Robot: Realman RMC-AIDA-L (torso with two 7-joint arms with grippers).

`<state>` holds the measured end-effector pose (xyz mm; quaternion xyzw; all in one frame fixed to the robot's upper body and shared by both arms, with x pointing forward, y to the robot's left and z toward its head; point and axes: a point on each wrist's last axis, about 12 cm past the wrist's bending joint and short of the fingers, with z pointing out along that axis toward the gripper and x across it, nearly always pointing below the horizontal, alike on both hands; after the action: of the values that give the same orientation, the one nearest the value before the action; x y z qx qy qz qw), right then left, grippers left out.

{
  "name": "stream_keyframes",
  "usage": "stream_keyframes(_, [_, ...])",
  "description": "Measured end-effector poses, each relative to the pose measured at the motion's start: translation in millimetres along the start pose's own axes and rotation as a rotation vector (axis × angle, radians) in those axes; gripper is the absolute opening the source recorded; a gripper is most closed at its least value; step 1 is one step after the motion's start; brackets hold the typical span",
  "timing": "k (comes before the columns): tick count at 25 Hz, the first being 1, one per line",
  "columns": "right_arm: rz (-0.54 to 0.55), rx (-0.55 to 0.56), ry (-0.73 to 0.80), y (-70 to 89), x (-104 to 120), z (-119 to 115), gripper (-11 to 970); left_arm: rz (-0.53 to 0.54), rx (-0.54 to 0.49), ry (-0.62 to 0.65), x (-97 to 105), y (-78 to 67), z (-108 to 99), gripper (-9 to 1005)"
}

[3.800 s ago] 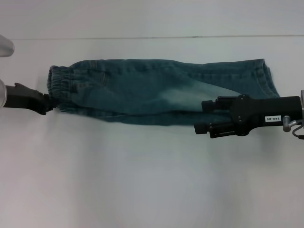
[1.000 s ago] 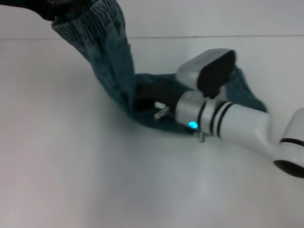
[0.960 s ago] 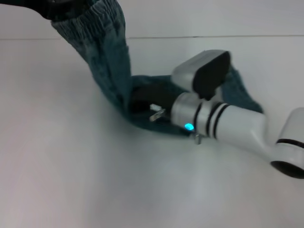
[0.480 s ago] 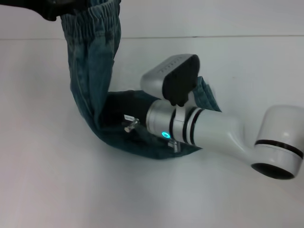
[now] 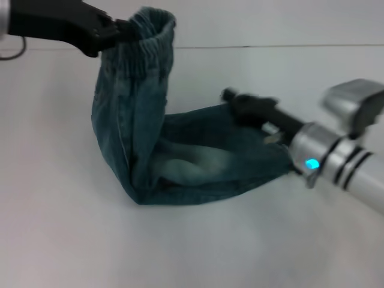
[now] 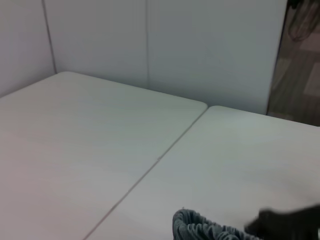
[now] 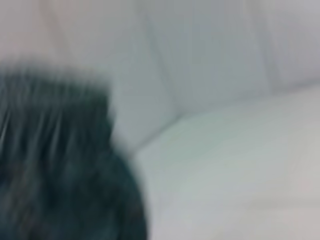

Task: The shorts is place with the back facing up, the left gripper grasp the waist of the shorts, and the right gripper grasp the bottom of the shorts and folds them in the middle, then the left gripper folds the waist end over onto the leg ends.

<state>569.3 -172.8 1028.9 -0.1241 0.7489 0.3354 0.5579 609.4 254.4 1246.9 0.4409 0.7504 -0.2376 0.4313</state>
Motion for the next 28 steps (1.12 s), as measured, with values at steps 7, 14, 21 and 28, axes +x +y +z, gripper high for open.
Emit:
stream_keyframes(7, [0.049,0.103,-0.265,-41.2,-36.2,-33.5,6,0.039,0.020,-0.003,-8.8,-20.1,50.1,53])
stream_keyframes(14, [0.150,0.226,-0.436,-68.7,-58.2,-53.6,9,0.019,0.100,-0.022,-5.9,-43.0,109.9,59])
stream_keyframes(21, [0.160,0.242,-0.466,-74.7,-66.0,-56.3,12,0.049,0.170,0.053,7.7,-77.6,160.2,64])
stream_keyframes(28, [0.154,0.207,-0.437,-68.2,-63.8,-49.6,16,-0.025,0.133,0.027,17.2,-82.5,170.5,70])
